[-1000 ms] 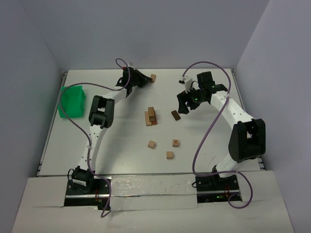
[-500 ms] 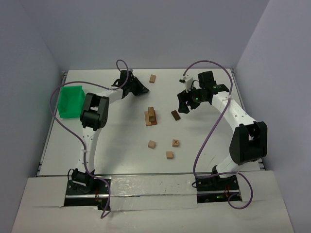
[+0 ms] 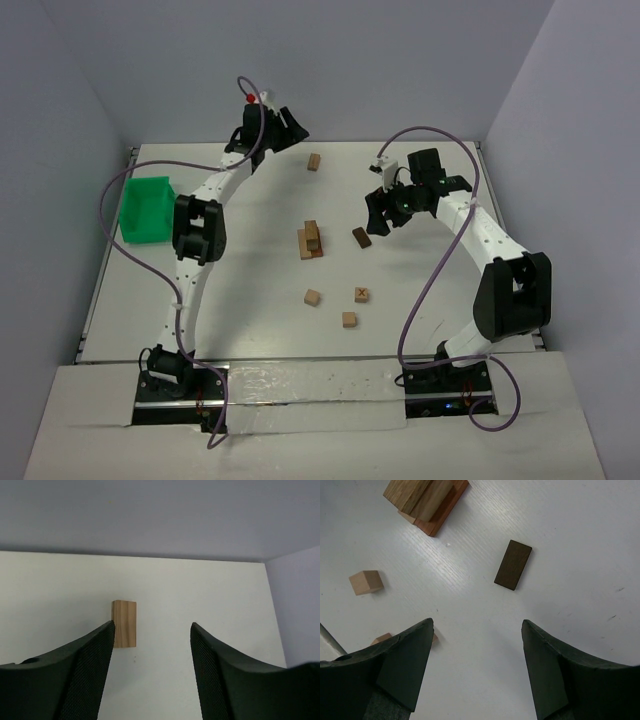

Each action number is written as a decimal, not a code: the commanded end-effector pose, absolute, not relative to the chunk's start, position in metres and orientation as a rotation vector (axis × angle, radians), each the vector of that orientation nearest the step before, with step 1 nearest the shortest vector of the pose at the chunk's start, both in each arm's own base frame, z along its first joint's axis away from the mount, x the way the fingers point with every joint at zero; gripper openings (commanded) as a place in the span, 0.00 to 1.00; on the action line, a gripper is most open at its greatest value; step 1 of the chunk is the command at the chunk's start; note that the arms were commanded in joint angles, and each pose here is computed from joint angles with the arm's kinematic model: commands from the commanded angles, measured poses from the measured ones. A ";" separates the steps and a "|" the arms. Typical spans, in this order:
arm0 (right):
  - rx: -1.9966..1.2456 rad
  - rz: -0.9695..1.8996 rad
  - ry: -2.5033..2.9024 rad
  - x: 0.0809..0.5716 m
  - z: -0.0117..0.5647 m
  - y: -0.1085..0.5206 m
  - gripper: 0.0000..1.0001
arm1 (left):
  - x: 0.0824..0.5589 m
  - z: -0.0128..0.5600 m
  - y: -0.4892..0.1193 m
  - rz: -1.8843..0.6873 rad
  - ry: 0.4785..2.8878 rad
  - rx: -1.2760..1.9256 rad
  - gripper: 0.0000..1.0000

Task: Build the wood block tower

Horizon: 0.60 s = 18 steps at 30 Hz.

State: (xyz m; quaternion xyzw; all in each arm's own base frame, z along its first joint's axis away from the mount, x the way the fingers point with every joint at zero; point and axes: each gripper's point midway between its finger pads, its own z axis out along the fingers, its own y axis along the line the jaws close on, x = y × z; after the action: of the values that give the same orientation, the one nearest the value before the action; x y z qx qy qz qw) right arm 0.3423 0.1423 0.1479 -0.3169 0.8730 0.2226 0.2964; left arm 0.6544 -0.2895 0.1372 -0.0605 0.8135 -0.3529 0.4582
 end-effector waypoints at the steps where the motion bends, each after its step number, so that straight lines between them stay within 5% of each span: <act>1: -0.833 0.591 2.286 0.346 0.155 0.143 0.78 | 0.635 0.092 -0.309 -0.593 2.102 0.060 0.75; 18: -0.822 0.593 2.283 0.345 0.156 0.143 0.78 | 0.632 0.055 -0.323 -0.370 2.126 0.190 0.73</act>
State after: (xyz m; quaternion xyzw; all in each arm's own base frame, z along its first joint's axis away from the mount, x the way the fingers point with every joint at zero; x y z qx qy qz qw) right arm 0.3402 0.1422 0.1443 -0.3126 0.8757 0.2245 0.2915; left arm 0.6233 -0.3122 0.0394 0.0597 0.8815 -0.1711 0.4360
